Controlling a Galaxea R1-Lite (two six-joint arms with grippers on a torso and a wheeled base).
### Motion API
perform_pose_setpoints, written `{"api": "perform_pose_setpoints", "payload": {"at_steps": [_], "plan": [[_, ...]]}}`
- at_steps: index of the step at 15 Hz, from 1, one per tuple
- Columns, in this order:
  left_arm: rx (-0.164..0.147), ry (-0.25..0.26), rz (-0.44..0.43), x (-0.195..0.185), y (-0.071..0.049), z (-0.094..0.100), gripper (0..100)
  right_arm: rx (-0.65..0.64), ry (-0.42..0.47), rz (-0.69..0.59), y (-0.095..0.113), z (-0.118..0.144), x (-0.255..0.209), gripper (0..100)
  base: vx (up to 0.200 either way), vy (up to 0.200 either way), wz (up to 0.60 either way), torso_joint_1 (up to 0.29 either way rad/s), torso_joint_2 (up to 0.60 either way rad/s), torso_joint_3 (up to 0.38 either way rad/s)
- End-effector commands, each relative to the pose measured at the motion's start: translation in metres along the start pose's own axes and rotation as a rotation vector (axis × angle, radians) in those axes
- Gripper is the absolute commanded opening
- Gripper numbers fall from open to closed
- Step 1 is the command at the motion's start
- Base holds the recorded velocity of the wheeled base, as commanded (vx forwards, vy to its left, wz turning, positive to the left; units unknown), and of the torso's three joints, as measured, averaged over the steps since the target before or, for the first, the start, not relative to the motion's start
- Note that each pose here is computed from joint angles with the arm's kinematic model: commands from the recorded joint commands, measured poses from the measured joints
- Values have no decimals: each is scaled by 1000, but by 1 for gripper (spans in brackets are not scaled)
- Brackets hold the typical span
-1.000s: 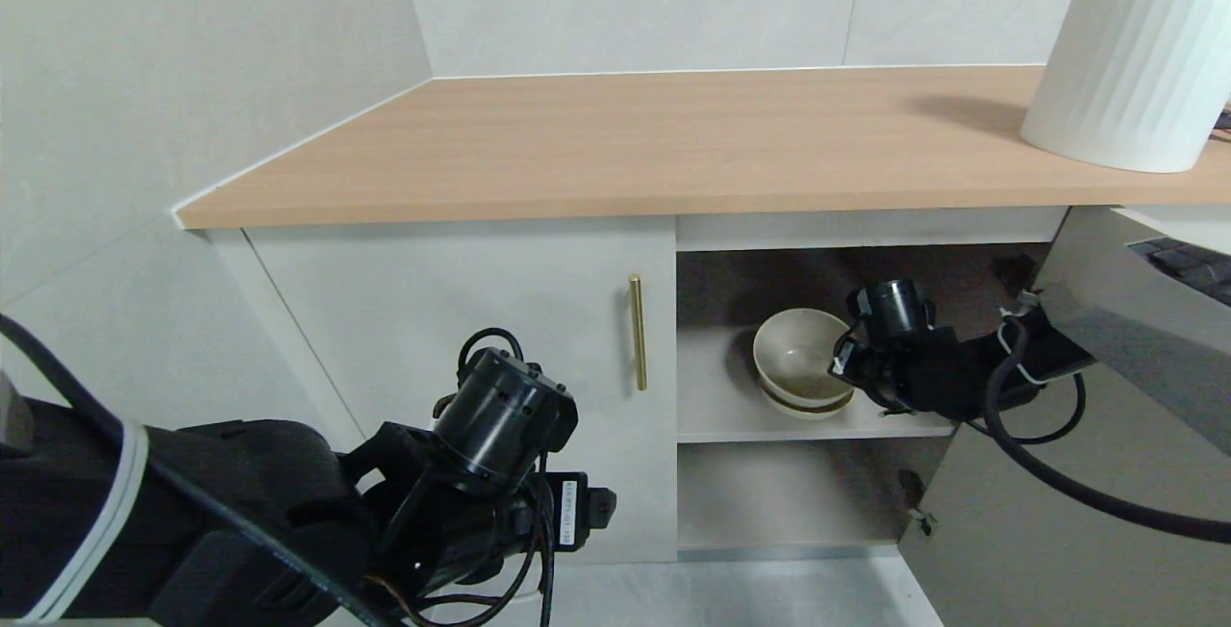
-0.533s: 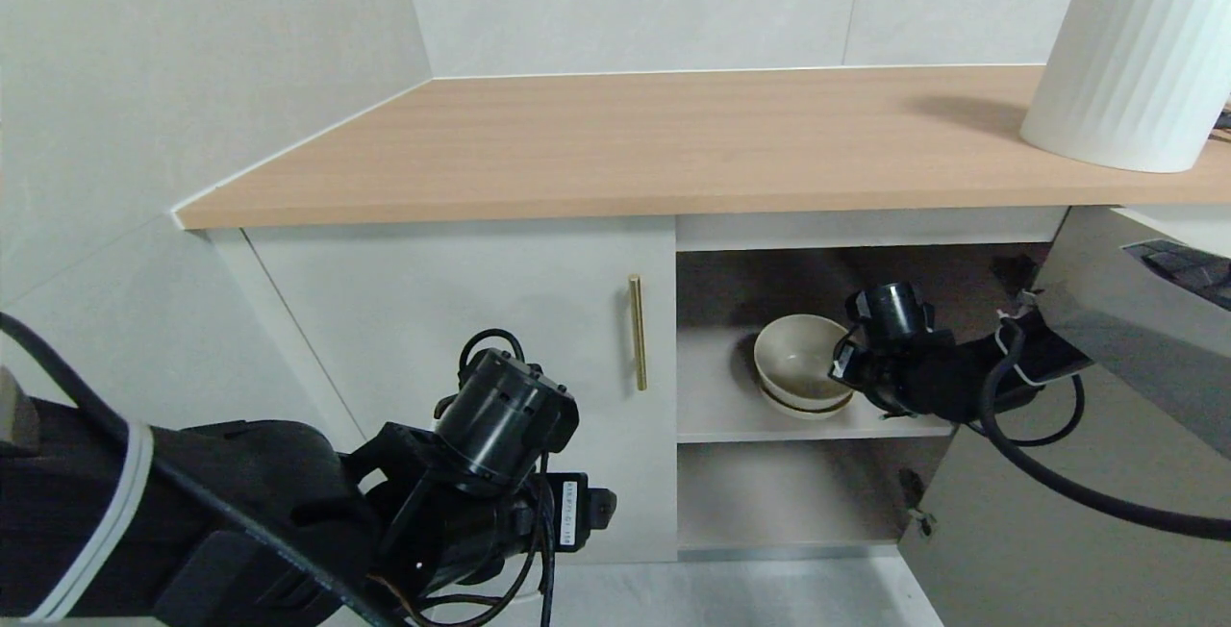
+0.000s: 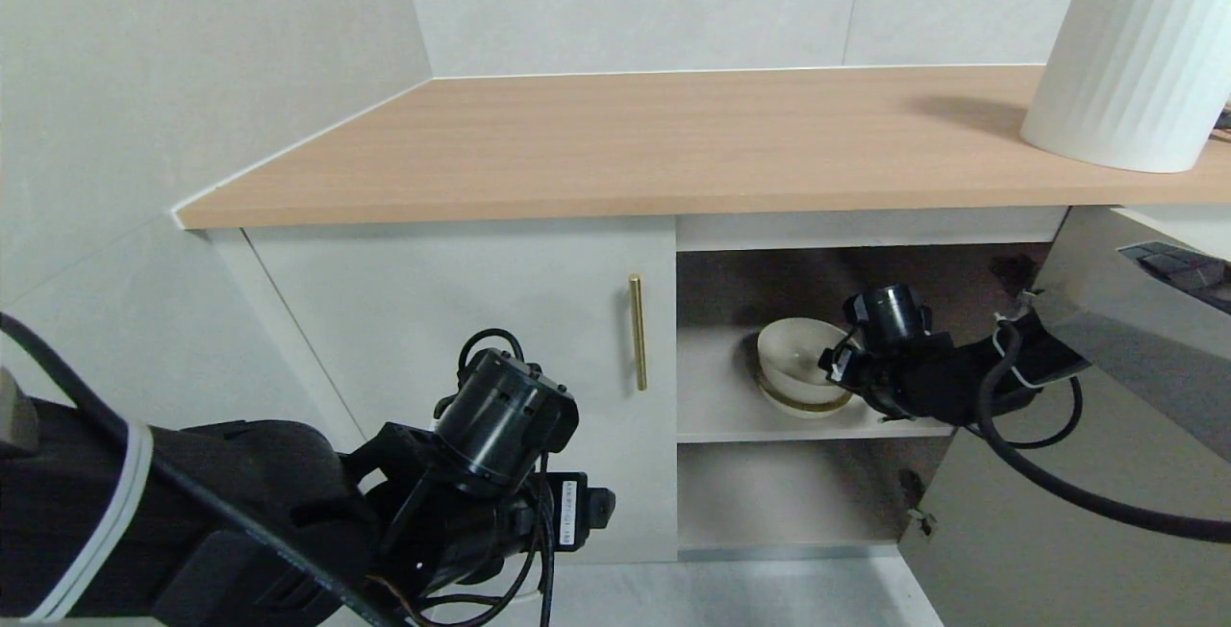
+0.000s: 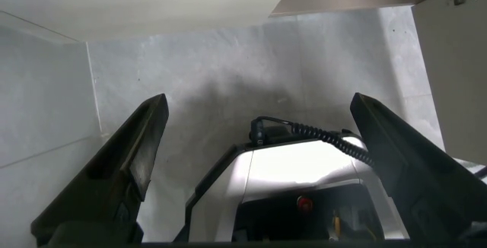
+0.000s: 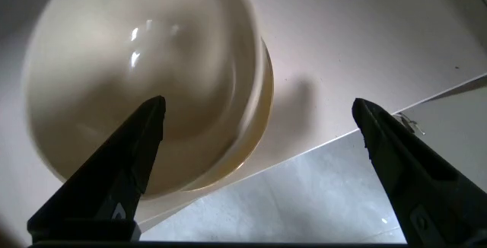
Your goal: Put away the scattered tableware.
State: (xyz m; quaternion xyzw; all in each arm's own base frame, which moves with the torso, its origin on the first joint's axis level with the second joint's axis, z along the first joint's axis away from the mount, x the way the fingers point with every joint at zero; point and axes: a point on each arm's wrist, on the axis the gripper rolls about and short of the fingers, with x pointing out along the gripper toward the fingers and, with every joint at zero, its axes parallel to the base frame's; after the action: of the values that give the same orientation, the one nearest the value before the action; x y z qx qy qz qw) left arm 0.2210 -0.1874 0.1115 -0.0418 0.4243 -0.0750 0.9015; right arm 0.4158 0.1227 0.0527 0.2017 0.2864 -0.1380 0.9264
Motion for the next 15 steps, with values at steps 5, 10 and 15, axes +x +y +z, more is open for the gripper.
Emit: {"api": "perform_pose_setpoints", "payload": {"at_steps": [5, 10, 15], "plan": [[-2, -1, 1, -1, 1, 0, 100, 4, -8, 10, 1, 5, -7, 100, 0, 0, 0, 0, 0, 0], [-26, -29, 4, -8, 8, 8, 100, -68, 44, 136, 15, -1, -59, 100, 0, 0, 0, 0, 0, 0], [-46, -108, -7, -40, 26, 22, 100, -272, 205, 304, 13, -11, -152, 100, 0, 0, 0, 0, 0, 0]]}}
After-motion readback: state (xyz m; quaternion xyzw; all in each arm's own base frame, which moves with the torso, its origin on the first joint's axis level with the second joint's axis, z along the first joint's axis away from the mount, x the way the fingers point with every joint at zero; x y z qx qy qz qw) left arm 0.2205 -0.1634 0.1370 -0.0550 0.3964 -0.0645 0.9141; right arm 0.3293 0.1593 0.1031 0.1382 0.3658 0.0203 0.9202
